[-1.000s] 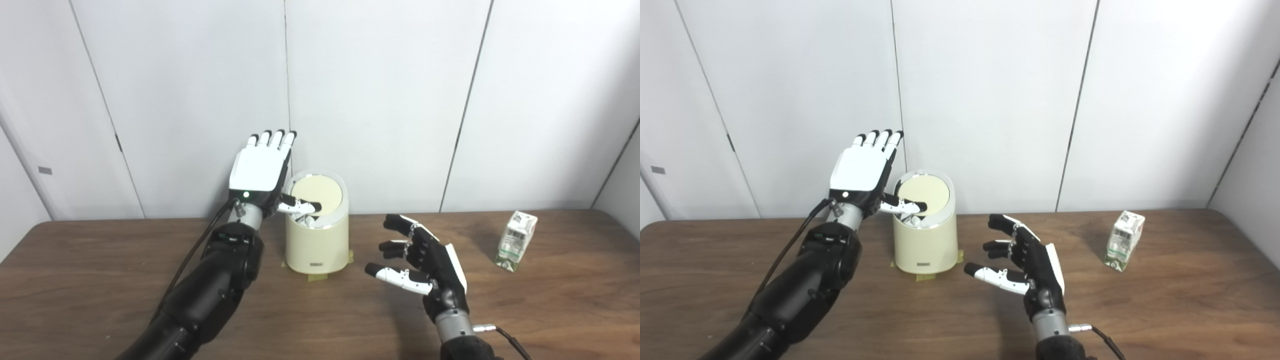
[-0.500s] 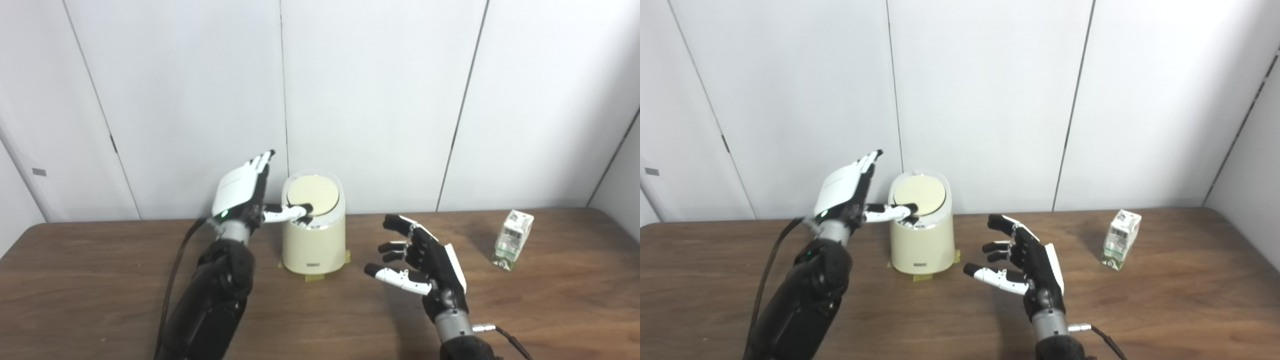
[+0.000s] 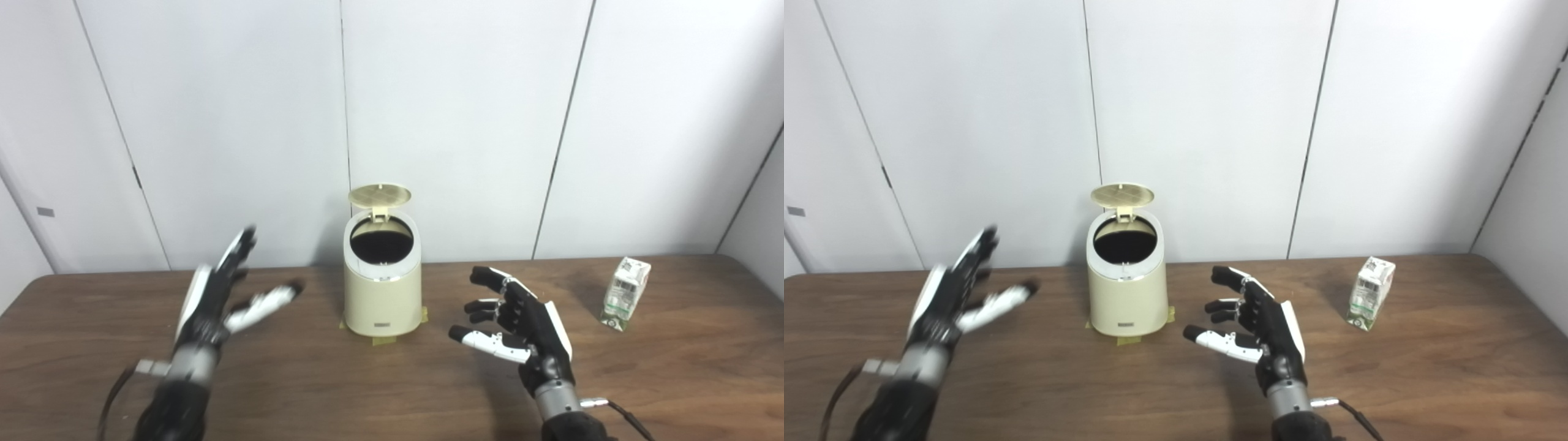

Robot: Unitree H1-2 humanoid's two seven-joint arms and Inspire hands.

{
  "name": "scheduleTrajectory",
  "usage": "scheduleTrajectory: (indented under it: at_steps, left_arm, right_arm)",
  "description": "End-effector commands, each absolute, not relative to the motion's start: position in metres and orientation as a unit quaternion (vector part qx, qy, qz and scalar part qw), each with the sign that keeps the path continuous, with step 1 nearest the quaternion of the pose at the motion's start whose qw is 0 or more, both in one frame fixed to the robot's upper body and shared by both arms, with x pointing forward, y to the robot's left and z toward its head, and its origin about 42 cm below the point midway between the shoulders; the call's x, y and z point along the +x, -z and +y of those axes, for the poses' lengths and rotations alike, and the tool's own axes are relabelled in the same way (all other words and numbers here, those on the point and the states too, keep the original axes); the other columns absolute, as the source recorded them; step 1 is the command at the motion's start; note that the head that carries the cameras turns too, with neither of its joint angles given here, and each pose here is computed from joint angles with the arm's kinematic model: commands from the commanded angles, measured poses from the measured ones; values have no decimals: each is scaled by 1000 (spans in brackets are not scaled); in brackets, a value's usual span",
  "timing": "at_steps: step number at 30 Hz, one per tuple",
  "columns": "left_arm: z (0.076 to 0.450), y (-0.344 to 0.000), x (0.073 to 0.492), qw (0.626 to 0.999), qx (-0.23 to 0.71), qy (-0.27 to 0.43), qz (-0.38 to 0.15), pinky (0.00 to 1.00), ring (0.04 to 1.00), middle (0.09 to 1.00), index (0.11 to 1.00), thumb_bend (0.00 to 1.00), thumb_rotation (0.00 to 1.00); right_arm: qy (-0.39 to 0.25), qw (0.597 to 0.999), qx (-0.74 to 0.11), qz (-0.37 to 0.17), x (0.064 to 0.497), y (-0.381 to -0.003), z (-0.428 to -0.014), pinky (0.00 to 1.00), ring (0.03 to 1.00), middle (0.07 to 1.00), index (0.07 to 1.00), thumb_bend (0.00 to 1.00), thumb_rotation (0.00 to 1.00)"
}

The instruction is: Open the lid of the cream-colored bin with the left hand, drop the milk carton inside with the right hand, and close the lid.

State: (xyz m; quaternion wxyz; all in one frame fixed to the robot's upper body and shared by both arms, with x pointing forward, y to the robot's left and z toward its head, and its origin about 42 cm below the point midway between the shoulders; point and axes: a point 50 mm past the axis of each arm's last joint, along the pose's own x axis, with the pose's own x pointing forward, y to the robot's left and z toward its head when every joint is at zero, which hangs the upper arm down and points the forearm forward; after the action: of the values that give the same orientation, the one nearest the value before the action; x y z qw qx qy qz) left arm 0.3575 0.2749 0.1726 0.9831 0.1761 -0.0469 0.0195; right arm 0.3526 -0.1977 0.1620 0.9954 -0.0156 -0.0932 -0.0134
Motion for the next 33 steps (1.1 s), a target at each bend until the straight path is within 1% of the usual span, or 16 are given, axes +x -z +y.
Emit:
scheduleTrajectory:
  at_steps: [1, 3, 6, 10, 11, 13, 15, 17, 21, 23, 24, 25, 26, 28, 30, 33]
  left_arm:
    - [271, -185, 360, 980, 168, -20, -103, 758, 803, 828, 874, 922, 332]
    - [271, -174, 353, 982, 161, -24, -100, 678, 731, 778, 836, 861, 275]
    - [269, -159, 346, 983, 151, -24, -101, 615, 685, 733, 793, 820, 206]
    - [266, -150, 343, 984, 140, -26, -111, 608, 690, 734, 766, 800, 185]
    - [265, -149, 343, 983, 139, -26, -114, 613, 694, 737, 765, 798, 186]
    - [265, -147, 342, 983, 136, -27, -118, 615, 698, 742, 764, 792, 183]
    - [267, -146, 342, 984, 133, -27, -119, 632, 709, 748, 765, 790, 181]
    - [270, -146, 342, 984, 133, -27, -118, 635, 718, 757, 775, 784, 175]
    - [280, -142, 344, 981, 146, -26, -122, 655, 730, 766, 777, 760, 154]
    - [286, -140, 346, 981, 148, -26, -121, 659, 731, 768, 780, 754, 149]
    - [288, -140, 346, 981, 148, -26, -121, 673, 739, 773, 782, 743, 135]
    - [289, -139, 346, 981, 148, -28, -120, 677, 742, 776, 784, 722, 97]
    - [292, -139, 346, 981, 150, -29, -120, 677, 741, 776, 784, 720, 94]
    - [295, -139, 347, 981, 152, -31, -114, 662, 737, 776, 781, 710, 93]
    - [297, -139, 347, 982, 153, -35, -104, 646, 737, 778, 775, 715, 114]
    - [300, -140, 347, 982, 155, -36, -100, 643, 742, 782, 780, 720, 139]
  right_arm:
    - [10, 990, -7, -141, 359, -185, -197, 565, 602, 771, 736, 756, 0]
    - [11, 990, -3, -140, 359, -185, -200, 579, 603, 776, 732, 756, 0]
    - [11, 988, -17, -154, 361, -189, -209, 588, 595, 783, 737, 746, 15]
    - [18, 986, -33, -163, 365, -193, -231, 542, 624, 778, 740, 770, 72]
    - [20, 985, -48, -168, 367, -193, -239, 548, 667, 785, 742, 782, 95]
    - [31, 981, -82, -175, 371, -196, -257, 570, 716, 792, 742, 776, 108]
    - [43, 976, -113, -179, 375, -199, -275, 603, 732, 790, 750, 790, 123]
    - [55, 973, -137, -179, 375, -208, -291, 612, 723, 788, 753, 798, 132]
    - [97, 960, -170, -198, 369, -241, -311, 614, 716, 776, 746, 759, 24]
    - [123, 950, -180, -224, 369, -251, -322, 599, 692, 758, 736, 736, 6]
    - [136, 943, -187, -237, 370, -255, -330, 585, 662, 744, 727, 726, 3]
    - [151, 937, -195, -248, 371, -258, -338, 562, 631, 727, 715, 720, 0]
    - [164, 931, -202, -256, 373, -260, -346, 561, 629, 726, 714, 720, 0]
    - [190, 920, -222, -259, 377, -266, -359, 579, 638, 722, 714, 731, 0]
    - [214, 912, -244, -252, 379, -272, -368, 599, 667, 733, 730, 734, 28]
    - [236, 904, -263, -240, 385, -276, -383, 668, 733, 772, 756, 734, 51]
